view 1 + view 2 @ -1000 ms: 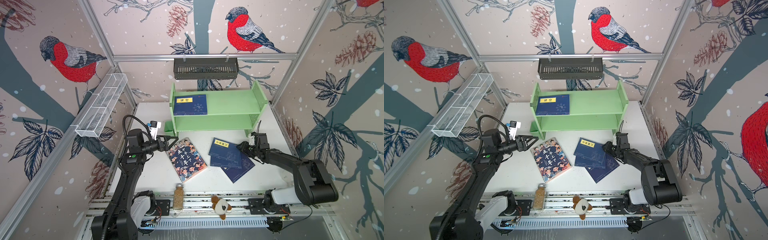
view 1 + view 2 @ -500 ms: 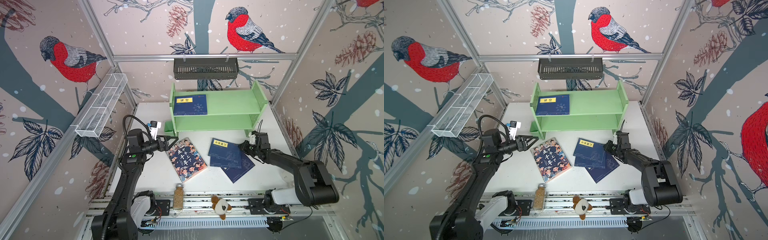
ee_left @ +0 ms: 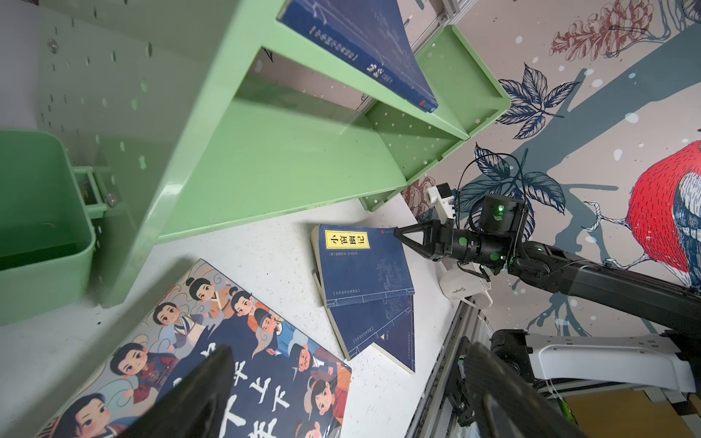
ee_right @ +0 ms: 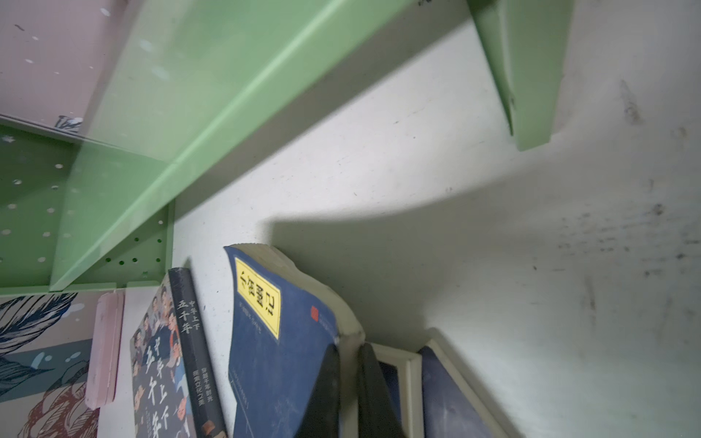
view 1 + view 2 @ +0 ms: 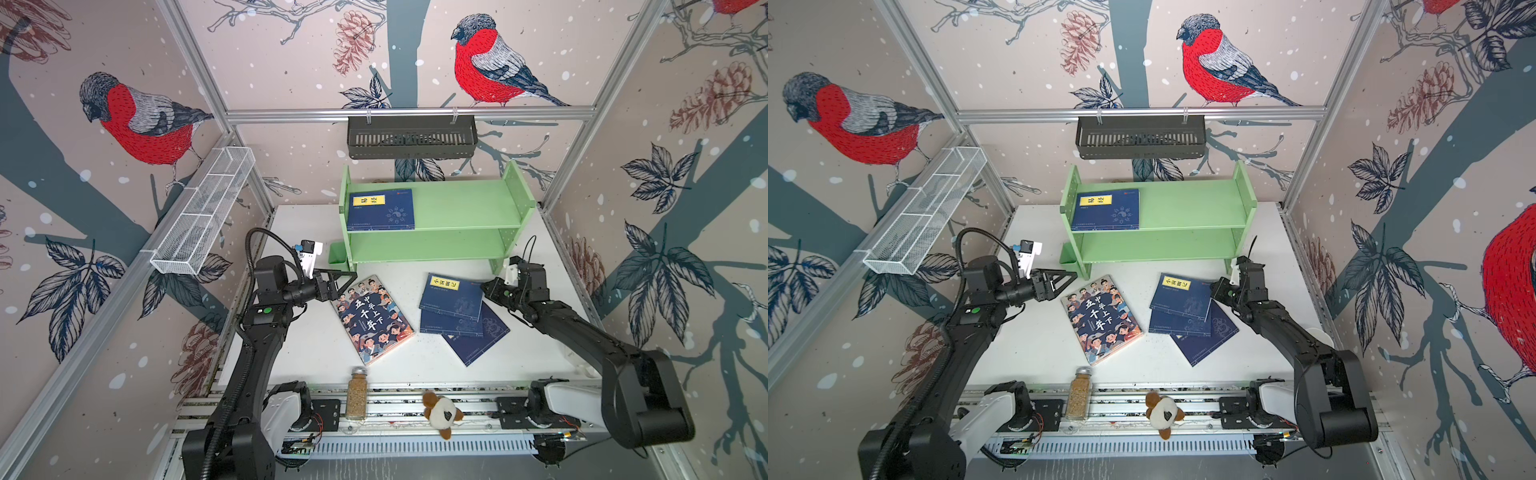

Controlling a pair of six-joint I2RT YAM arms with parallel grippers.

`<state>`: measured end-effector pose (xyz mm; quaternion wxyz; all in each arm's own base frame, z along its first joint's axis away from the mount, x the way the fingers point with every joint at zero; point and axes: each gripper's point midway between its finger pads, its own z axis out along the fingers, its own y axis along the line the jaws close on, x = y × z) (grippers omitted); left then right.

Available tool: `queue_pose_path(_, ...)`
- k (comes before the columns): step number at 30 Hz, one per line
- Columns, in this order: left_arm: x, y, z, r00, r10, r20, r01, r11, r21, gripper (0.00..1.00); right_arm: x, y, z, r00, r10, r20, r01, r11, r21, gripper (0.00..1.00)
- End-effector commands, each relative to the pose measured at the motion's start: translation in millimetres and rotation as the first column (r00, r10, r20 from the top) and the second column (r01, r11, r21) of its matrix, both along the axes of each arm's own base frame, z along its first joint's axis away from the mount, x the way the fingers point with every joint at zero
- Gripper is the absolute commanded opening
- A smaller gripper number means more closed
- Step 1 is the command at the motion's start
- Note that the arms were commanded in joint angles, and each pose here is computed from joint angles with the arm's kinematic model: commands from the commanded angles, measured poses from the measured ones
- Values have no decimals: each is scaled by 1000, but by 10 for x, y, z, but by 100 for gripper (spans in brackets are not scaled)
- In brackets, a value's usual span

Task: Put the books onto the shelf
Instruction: 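Grasp the edge of the top dark-blue book with the right gripper, then lift the top book toward the left gripper with the right gripper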

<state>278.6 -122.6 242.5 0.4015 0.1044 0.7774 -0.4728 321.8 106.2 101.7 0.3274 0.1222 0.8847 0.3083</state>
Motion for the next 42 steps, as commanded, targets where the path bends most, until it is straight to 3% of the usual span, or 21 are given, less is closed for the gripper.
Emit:
queue_pose_path(1,20,-20,106,1000,-12,18,12,1000,-21,95,-57,138,222,996,69,48,-71,997,41,0)
queue_pose_path(13,183,-18,263,1000,-9,-4,8,997,-74,95,-352,608,933,941,287,178,-306,948,86,0)
queue_pose_path(23,164,-39,214,1000,-9,-22,6,993,-119,95,-515,789,1333,887,377,268,-419,900,120,0)
queue_pose_path(28,75,-92,217,999,-47,0,46,987,-157,96,-654,955,1540,813,470,343,-529,843,98,0)
queue_pose_path(33,59,-95,211,999,-49,-1,48,986,-157,96,-690,1014,1753,781,493,383,-569,815,111,0)
queue_pose_path(42,-120,-212,210,987,-156,32,159,969,-188,97,-927,1296,2257,642,575,508,-702,707,87,0)
